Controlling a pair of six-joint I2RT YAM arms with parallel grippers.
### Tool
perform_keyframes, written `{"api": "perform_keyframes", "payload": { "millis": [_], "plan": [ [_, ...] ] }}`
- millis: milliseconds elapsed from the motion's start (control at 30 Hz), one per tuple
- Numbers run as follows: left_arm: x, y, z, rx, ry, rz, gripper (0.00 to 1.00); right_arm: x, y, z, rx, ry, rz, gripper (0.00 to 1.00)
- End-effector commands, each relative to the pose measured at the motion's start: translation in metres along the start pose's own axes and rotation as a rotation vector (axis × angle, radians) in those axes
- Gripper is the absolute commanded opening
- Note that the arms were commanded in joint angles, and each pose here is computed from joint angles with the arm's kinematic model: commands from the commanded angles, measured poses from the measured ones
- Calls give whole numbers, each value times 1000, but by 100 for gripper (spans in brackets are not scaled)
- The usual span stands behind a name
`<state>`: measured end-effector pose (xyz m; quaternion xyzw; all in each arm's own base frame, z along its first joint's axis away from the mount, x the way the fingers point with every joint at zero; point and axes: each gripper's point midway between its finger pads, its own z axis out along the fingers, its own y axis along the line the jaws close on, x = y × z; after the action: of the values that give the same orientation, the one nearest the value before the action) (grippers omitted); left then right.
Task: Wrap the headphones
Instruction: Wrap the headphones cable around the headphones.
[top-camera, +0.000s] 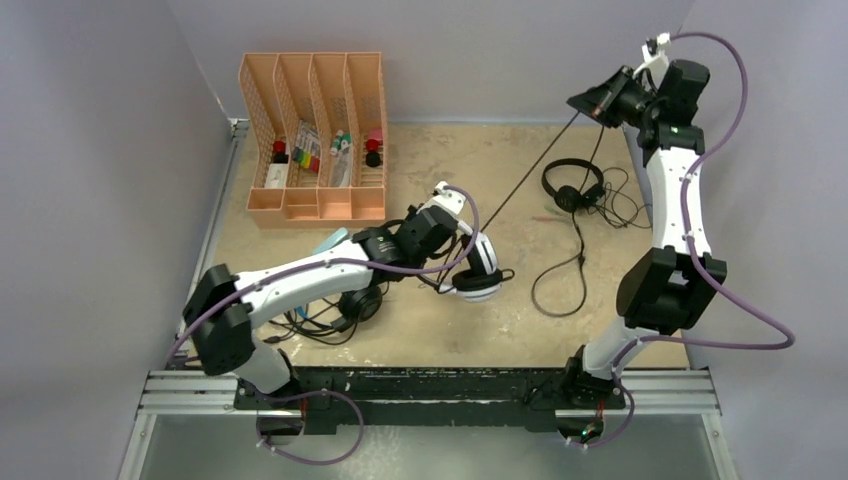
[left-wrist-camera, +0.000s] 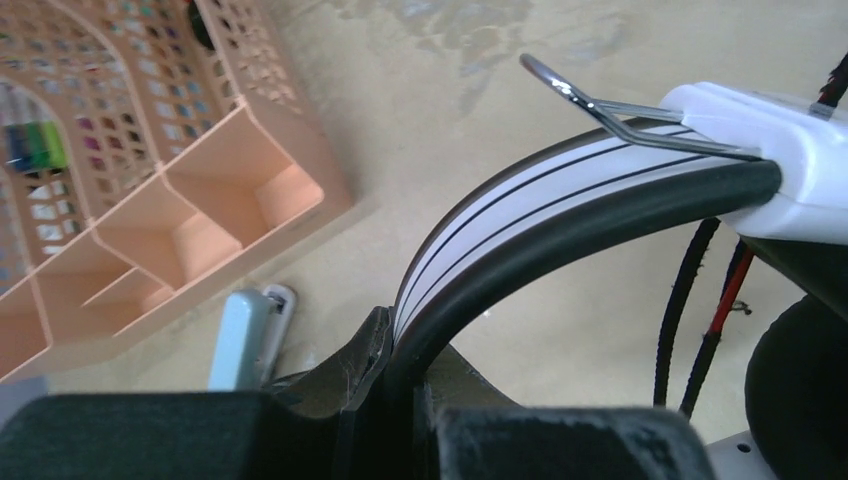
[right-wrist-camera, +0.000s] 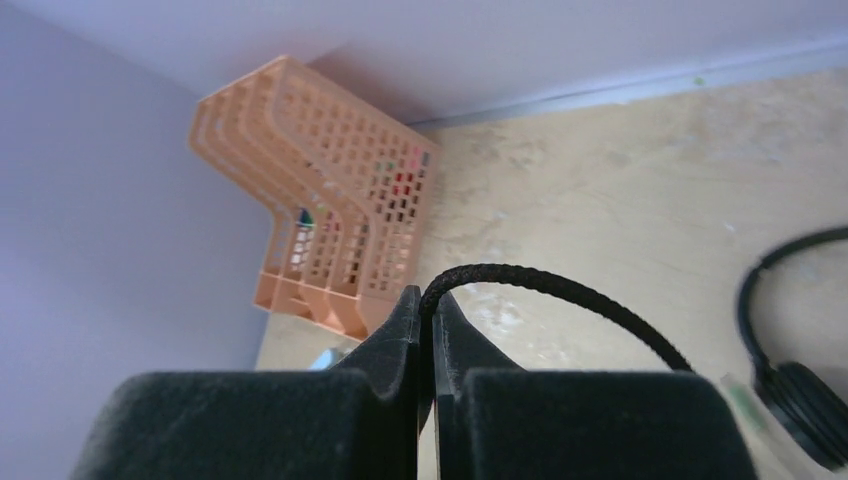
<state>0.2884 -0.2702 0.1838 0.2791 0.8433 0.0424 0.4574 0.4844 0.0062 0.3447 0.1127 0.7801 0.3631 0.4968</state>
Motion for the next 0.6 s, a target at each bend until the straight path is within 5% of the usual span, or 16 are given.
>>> {"api": "perform_keyframes", "payload": {
  "millis": [0, 233, 567],
  "plan": [
    [1, 44, 7, -283, 18, 72, 0, -61, 82, -24, -137, -159, -127, 0],
    [-15, 50, 28, -408, 9, 78, 0, -47, 158, -17, -303, -115, -135, 0],
    [-24, 99, 76, -570, 15, -185, 0, 4, 218, -29, -409, -36, -39, 0]
  ]
}}
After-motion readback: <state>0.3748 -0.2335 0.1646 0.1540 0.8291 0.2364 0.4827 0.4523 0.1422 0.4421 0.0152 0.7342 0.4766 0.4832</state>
